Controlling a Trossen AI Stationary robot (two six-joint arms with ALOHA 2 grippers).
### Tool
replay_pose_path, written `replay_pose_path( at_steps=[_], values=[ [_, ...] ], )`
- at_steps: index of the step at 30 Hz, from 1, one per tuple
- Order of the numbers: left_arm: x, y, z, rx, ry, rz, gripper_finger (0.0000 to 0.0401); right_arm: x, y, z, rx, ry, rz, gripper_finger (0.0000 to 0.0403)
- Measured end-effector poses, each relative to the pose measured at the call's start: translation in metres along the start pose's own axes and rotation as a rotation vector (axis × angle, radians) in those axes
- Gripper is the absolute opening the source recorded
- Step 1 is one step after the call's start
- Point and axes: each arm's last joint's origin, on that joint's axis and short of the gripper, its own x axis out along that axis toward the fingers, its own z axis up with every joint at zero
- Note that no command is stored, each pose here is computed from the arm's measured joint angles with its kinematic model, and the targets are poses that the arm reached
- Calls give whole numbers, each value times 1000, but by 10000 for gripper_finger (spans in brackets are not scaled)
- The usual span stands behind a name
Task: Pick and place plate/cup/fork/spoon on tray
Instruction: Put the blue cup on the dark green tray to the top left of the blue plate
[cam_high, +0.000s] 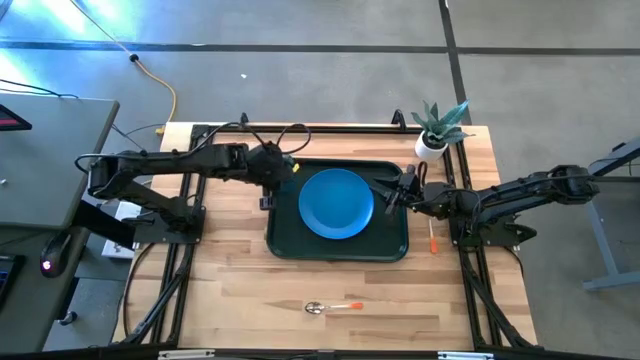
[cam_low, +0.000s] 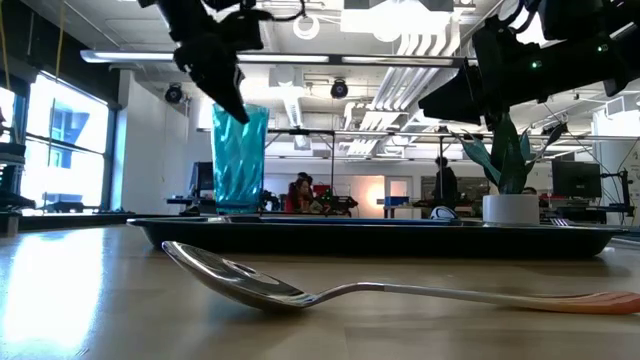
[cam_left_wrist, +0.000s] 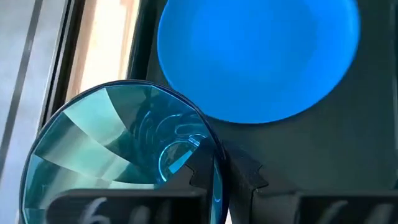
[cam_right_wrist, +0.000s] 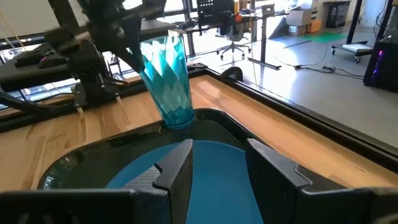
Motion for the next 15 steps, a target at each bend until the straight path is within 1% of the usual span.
replay_pose_path(
  at_steps=[3, 8, 11, 15],
  values=[
    [3, -1, -3, -26, -2, 5, 14, 0, 0, 0, 0, -2, -5, 140],
    [14, -3, -4, -78, -70, 14, 14, 0, 0, 3, 29, -27, -13, 140],
    [18, 0, -4, -94, -83, 15, 14, 0, 0, 3, 38, -36, -22, 140],
    [24, 6, -3, -185, -95, 15, 14, 0, -1, 4, 43, -39, -32, 140]
  ],
)
